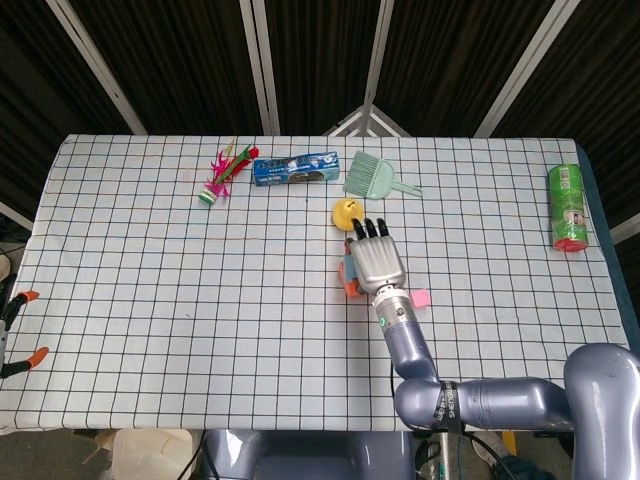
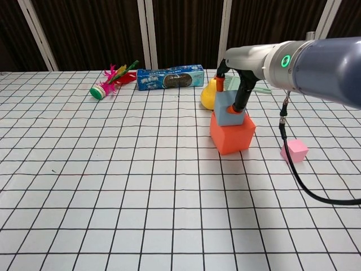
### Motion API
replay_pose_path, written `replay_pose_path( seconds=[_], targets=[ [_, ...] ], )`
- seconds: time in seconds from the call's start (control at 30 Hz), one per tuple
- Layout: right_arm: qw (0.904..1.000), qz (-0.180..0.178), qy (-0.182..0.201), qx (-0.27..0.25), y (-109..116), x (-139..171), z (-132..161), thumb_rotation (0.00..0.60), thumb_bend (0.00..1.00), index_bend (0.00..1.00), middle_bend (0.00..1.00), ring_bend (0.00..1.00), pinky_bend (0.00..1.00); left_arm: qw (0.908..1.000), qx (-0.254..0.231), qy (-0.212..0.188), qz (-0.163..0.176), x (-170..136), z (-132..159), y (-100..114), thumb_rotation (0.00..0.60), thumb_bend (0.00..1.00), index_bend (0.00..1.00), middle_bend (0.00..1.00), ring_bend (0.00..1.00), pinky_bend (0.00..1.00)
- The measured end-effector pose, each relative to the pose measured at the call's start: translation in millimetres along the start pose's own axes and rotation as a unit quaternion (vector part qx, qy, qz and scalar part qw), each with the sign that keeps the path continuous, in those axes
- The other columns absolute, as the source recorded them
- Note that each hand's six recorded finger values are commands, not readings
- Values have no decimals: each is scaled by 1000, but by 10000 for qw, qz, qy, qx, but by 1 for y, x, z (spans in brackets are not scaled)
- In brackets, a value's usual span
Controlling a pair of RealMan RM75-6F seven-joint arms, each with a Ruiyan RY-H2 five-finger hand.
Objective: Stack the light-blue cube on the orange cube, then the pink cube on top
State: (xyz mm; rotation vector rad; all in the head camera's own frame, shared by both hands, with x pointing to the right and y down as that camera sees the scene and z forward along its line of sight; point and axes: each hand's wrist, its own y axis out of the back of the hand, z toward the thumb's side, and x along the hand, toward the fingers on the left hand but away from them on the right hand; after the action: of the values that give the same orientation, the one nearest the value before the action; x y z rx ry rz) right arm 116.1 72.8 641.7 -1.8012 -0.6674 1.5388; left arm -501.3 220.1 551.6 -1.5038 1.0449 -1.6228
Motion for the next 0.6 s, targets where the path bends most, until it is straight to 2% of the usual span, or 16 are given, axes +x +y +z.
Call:
replay_pose_path(
  seconds=[0.37,0.6],
  targets=[
    [9999,-134,45,-38,11,4,3,600,368,429,67,31,0,10000,-18,-3,-3,-1,0,0,600,206,222,20,0,18],
    [9999,-93,62,8,9,6,0,600,368,429,67,31,0,10000,-22,-14,-5,-1,0,0,600,206,222,20,0,18]
  ],
)
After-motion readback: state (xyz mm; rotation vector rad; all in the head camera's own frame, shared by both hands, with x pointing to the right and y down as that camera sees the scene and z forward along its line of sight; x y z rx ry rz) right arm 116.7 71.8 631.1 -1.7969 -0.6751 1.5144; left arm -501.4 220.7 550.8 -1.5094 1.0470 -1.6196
